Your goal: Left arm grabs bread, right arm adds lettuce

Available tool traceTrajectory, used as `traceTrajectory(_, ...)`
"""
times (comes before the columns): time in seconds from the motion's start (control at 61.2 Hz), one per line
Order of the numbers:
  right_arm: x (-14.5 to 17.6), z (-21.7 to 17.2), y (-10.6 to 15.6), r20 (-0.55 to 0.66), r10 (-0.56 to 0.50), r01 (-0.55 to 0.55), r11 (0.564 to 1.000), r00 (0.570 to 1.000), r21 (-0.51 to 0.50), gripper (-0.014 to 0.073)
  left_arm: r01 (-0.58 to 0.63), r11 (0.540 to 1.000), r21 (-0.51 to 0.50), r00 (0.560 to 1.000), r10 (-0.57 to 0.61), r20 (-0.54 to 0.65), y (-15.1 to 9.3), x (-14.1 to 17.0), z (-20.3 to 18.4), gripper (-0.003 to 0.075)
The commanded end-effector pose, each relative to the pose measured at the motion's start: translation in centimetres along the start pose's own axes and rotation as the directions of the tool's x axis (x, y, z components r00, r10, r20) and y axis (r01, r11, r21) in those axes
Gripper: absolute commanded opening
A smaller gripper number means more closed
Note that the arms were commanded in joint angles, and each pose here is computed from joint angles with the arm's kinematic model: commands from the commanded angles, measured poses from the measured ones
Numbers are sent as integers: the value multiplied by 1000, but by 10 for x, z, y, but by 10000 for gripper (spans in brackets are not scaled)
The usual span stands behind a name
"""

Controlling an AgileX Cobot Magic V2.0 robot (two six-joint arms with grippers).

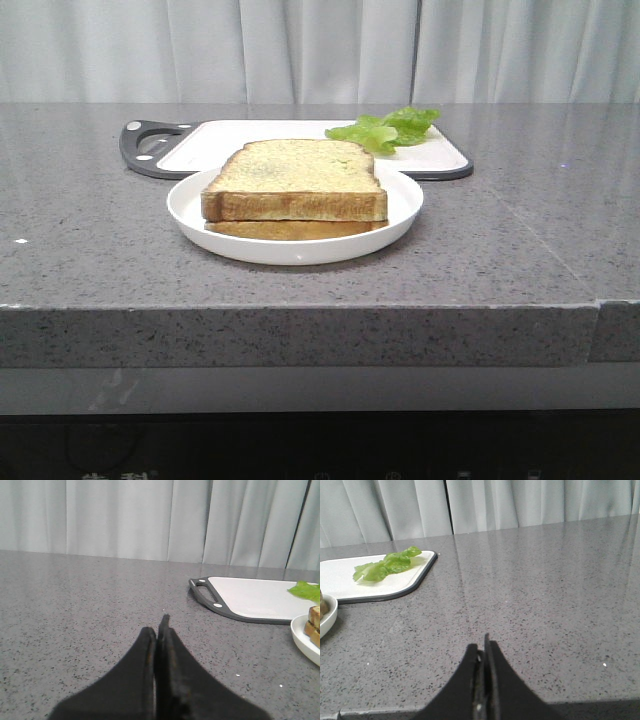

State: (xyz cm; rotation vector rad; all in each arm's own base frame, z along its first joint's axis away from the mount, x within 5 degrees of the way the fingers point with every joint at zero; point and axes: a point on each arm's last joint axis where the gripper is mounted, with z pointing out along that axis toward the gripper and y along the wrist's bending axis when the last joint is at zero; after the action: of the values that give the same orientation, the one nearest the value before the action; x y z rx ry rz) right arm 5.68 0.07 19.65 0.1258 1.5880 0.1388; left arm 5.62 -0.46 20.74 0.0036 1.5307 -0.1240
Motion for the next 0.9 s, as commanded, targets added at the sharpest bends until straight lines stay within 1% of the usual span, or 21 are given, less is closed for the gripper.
traceTrajectory(0.0,-10,-2,1,115,-12,13,1000,993,-7,-116,9,1000,3,993,-9,115,0,-9,-2,-20)
traceTrajectory(0.098,-13,-3,1,132,-9,11,1000,991,-10,-116,9,1000,4,991,-9,136,0,-11,-2,-20)
traceTrajectory(0.18,-21,-4,3,150,6,-4,1000,989,-15,-116,20,1000,7,986,-21,164,-1,-22,-4,-20)
traceTrajectory(0.261,-35,-8,5,180,7,-3,1000,984,-21,-116,54,998,18,979,-56,196,-3,-41,-8,-20)
traceTrajectory(0.31,-47,-12,8,204,8,-2,1000,979,-26,-116,55,998,24,977,-59,206,-4,-56,-11,-20)
traceTrajectory(0.457,-92,-25,16,243,7,2,999,970,-38,-116,51,998,38,979,-57,197,-9,-101,-21,-20)
traceTrajectory(0.572,-124,-27,21,221,-4,12,999,975,-33,-116,49,998,42,988,-55,145,-12,-134,-20,-20)
traceTrajectory(0.67,-148,-24,25,171,-16,21,1000,985,-23,-116,48,998,42,998,-50,46,-15,-158,-13,-20)
traceTrajectory(0.8,-170,-9,29,61,-25,25,1000,998,-6,-116,27,999,37,995,-23,-93,-17,-175,4,-20)
traceTrajectory(0.882,-173,6,29,-20,-36,36,999,999,10,-116,28,999,33,990,-23,-138,-18,-177,17,-20)
